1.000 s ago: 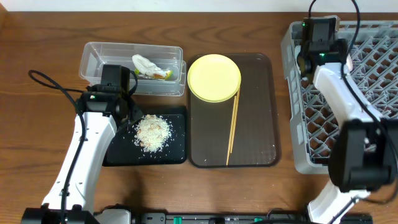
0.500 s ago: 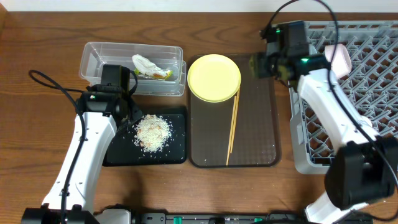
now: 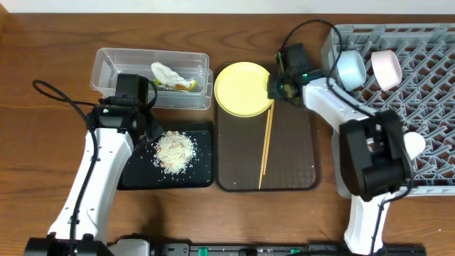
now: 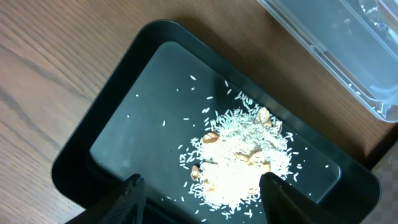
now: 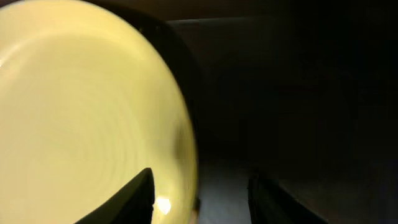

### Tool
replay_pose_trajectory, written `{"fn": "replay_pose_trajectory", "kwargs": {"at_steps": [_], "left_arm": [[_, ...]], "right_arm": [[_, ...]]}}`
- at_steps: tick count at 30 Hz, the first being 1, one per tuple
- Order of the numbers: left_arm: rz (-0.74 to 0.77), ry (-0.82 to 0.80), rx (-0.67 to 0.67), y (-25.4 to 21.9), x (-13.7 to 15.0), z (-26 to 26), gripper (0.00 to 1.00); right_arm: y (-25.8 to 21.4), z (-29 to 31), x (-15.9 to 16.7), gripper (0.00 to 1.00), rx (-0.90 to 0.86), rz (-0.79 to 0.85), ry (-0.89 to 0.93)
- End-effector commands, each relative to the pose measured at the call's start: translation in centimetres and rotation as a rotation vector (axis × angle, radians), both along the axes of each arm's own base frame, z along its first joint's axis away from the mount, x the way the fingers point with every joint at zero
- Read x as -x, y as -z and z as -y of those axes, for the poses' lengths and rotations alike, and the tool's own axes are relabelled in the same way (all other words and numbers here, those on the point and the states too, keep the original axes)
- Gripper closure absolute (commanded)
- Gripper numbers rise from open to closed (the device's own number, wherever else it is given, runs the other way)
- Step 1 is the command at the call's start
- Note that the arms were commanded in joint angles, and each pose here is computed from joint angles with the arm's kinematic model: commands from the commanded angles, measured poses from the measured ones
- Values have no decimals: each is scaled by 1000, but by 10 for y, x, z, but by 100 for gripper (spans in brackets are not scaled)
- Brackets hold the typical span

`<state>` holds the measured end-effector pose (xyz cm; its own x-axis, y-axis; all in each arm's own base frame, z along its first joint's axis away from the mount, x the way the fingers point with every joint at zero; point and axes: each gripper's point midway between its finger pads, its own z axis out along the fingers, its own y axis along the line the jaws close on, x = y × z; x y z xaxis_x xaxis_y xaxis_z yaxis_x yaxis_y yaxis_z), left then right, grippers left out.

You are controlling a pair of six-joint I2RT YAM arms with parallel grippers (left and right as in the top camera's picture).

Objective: Sort waste into correct bins and load items into the dishwasher rack
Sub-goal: 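Grasp the yellow plate and stand it upright in the dish rack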

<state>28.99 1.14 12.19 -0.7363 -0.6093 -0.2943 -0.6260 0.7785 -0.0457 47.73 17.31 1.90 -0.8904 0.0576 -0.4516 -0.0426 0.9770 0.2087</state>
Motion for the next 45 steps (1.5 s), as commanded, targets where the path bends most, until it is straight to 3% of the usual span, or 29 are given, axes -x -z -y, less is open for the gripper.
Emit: {"fn": "replay_pose_trajectory", "kwargs": {"at_steps": [1, 5, 7, 12, 18, 24, 29, 35, 39, 45], "left_arm": [[3, -11, -7, -2, -2, -2, 38], [3, -11, -6, -2, -2, -2, 38], [3, -11, -6, -2, -2, -2, 38], [2, -11, -7, -2, -2, -2, 38], [3, -11, -6, -2, -2, -2, 38], [3, -11, -7, -2, -2, -2, 38], [3, -11, -6, -2, -2, -2, 39], [3, -11, -6, -2, -2, -2, 38], [3, -10, -6, -2, -2, -2, 38], [3, -10, -6, -2, -2, -2, 39]], "right_arm": [[13, -16, -1, 62, -14, 3, 11], [12, -20, -5, 93, -7, 30, 11], [6, -17, -10, 99, 4, 56, 23], [-33, 10, -24, 99, 79, 155, 106], [-140, 65, -27, 99, 238, 357, 150], [-221, 131, 7, 99, 501, 440, 194], [-264, 207, 46, 99, 812, 390, 283], [-268, 275, 85, 99, 1091, 159, 221], [-252, 301, 106, 99, 1104, 25, 225], [-240, 319, 113, 99, 1061, -18, 241]]}}
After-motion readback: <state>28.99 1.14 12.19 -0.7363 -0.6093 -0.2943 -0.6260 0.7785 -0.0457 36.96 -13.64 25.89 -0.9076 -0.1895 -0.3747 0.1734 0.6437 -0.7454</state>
